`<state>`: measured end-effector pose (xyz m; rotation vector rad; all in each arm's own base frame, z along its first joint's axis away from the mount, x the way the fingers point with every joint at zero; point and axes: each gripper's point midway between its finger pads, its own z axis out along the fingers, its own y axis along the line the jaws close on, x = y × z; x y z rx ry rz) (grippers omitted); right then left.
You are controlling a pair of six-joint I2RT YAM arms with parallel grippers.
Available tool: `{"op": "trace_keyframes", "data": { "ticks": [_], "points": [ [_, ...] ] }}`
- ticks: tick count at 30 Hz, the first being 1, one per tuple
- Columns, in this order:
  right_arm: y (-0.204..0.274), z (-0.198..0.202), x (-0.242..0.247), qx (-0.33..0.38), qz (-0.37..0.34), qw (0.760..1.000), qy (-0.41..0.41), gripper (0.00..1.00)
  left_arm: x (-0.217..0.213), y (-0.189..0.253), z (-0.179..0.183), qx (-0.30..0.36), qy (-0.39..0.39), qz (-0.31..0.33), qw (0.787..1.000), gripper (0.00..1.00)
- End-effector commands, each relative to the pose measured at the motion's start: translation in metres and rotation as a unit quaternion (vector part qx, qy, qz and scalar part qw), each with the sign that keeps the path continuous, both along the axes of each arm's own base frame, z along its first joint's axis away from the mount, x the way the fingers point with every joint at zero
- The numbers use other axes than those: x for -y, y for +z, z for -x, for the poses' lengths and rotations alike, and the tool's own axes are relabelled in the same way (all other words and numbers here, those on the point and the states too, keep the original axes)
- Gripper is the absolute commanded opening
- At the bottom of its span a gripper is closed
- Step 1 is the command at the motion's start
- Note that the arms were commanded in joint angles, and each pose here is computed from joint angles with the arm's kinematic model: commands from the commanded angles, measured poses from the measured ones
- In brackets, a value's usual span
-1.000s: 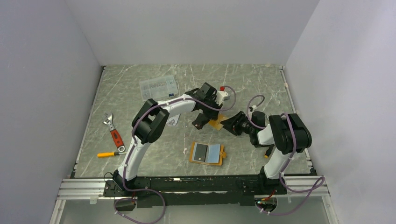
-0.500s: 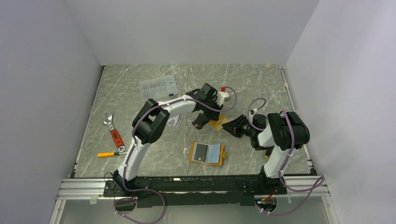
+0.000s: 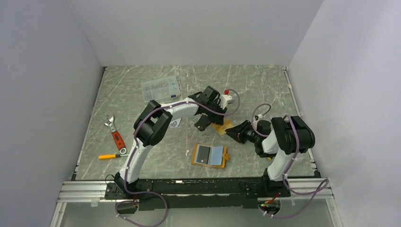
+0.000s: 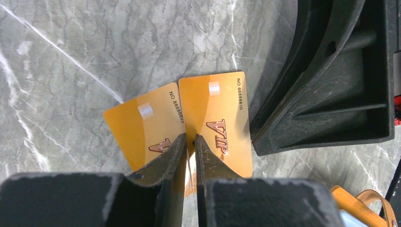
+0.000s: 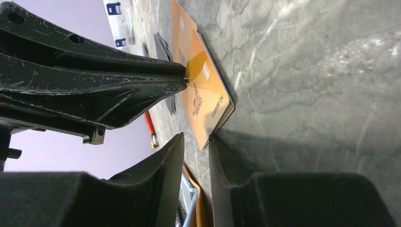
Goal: Put the credit cards into the card holder
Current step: Pick up the credit card from the center of the board.
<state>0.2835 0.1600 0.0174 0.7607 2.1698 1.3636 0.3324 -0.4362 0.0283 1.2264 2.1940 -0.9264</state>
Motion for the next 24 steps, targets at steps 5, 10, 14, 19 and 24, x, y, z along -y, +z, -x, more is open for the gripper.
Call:
{"op": "trace_keyframes", "data": {
  "ticks": [5, 10, 14, 19, 24],
  "points": [
    [-0.002, -0.019, 0.012, 0.031, 0.014, 0.998, -0.057, 0.32, 0.004, -0.009, 0.071, -0.119, -0.043, -0.009, 0.992, 0.16],
    [0.008, -0.026, 0.011, 0.06, 0.046, 0.995, -0.065, 0.35, 0.002, -0.008, 0.075, -0.128, -0.043, -0.008, 0.991, 0.16],
    [0.021, -0.028, 0.008, 0.094, 0.085, 0.99, -0.061, 0.35, 0.001, -0.002, 0.069, -0.138, -0.034, 0.002, 0.99, 0.16],
    [0.03, -0.028, 0.005, 0.128, 0.102, 0.985, -0.062, 0.35, -0.002, 0.004, 0.054, -0.176, -0.014, 0.022, 0.984, 0.16],
    [0.041, -0.026, 0.007, 0.167, 0.084, 0.979, -0.086, 0.34, -0.004, 0.007, 0.059, -0.188, -0.017, 0.029, 0.982, 0.16]
  ]
}}
